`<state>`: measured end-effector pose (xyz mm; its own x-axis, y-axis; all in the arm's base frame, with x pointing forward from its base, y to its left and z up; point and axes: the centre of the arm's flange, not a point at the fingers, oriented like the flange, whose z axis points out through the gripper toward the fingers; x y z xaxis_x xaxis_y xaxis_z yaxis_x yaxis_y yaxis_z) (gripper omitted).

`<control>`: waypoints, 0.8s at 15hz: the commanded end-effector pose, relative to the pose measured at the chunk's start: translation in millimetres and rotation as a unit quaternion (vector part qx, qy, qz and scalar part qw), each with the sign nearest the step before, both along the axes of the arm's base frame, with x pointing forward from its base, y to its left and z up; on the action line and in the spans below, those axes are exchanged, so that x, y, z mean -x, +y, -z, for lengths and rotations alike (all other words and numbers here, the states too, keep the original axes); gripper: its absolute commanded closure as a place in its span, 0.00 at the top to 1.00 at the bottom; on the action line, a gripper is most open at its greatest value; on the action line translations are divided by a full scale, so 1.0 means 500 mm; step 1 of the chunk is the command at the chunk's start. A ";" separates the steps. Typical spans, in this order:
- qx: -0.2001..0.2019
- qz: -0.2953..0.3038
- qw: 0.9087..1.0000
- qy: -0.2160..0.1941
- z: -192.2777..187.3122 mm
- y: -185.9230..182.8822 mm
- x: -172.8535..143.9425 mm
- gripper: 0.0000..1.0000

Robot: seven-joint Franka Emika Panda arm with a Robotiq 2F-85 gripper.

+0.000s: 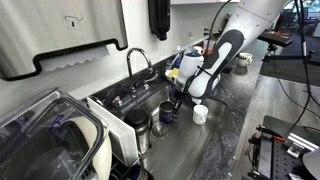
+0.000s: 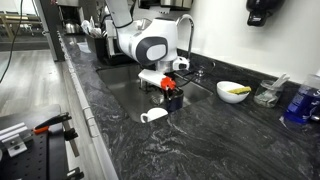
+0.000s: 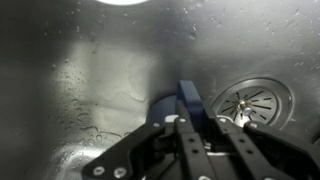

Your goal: Put the black cup slightly over the drain

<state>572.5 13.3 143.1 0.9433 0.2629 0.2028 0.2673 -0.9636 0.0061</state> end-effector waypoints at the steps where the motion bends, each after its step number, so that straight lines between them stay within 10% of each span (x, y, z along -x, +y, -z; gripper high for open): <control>1: -0.014 -0.005 1.000 -0.014 0.020 0.013 -0.058 0.04; 12: -0.046 -0.040 0.998 -0.021 0.023 0.128 -0.092 0.04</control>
